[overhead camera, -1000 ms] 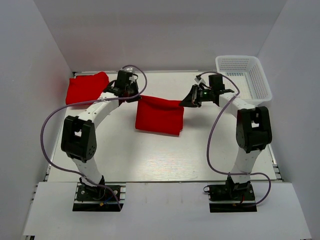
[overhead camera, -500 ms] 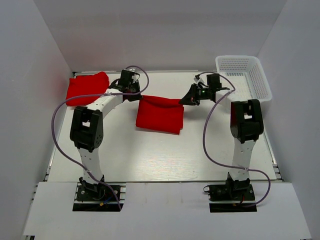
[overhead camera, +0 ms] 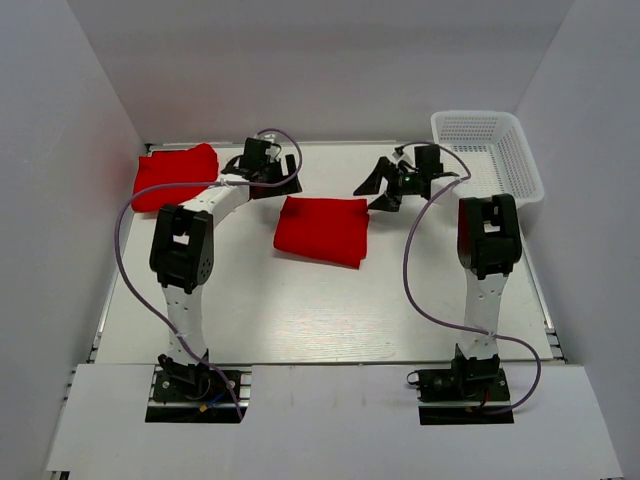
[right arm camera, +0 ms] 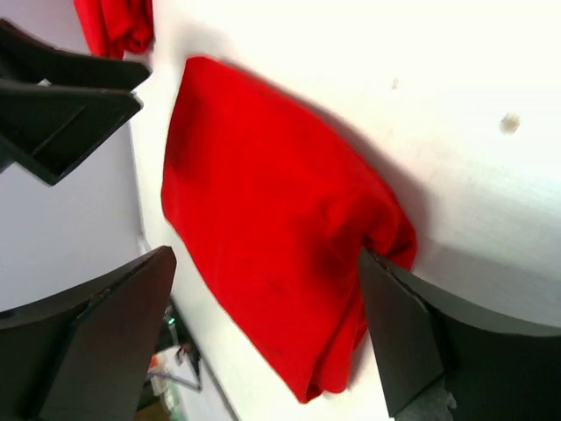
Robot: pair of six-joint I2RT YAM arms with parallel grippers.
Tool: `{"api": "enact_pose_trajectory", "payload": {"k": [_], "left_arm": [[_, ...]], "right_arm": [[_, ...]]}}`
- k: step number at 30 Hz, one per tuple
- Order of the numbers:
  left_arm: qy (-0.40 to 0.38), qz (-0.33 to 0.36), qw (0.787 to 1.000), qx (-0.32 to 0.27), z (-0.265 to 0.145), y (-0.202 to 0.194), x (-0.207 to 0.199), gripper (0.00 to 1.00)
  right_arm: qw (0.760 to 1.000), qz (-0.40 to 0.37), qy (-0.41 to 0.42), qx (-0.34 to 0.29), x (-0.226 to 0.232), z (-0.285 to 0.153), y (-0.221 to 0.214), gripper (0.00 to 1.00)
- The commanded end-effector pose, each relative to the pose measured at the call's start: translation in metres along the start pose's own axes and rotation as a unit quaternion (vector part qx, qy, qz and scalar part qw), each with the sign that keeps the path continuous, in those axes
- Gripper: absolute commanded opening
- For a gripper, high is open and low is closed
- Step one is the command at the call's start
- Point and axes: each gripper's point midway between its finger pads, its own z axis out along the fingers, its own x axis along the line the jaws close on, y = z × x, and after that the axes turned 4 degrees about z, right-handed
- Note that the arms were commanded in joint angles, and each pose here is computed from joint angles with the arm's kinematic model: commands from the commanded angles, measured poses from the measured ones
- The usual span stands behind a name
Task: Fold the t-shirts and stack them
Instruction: Fold the long partially folded tshirt into a neat square
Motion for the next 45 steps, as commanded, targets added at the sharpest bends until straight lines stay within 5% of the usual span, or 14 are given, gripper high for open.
{"api": "enact_pose_trajectory", "payload": {"k": [1,5,19,32,37,45], "left_arm": [[-0.003,0.020,0.998,-0.057,-0.029,0.050,-0.006,1.00],[-0.010,0.039,0.997,-0.061,-0.046,0.053,-0.011,1.00],[-0.093,0.091,0.991,0.019,-0.058,-0.025,-0.029,0.95],[-0.173,0.093,0.979,-0.049,-0.120,0.010,-0.078,1.00],[-0.267,0.087,0.960,-0.002,-0.118,-0.043,-0.105,1.00],[-0.293,0.062,0.952,0.058,-0.090,-0.109,-0.099,1.00]], "right_arm": [[0.996,-0.071,-0.010,-0.057,0.032,-0.019,0.040,0.90],[0.991,-0.096,-0.047,-0.085,0.040,-0.036,0.040,0.90],[0.984,-0.120,-0.108,-0.079,0.024,-0.082,-0.030,0.90],[0.988,-0.148,-0.033,-0.043,0.067,-0.067,-0.064,0.90],[0.992,-0.113,0.017,-0.059,0.080,-0.048,-0.055,0.90],[0.995,-0.085,0.059,-0.009,0.078,0.003,-0.052,0.90]]}}
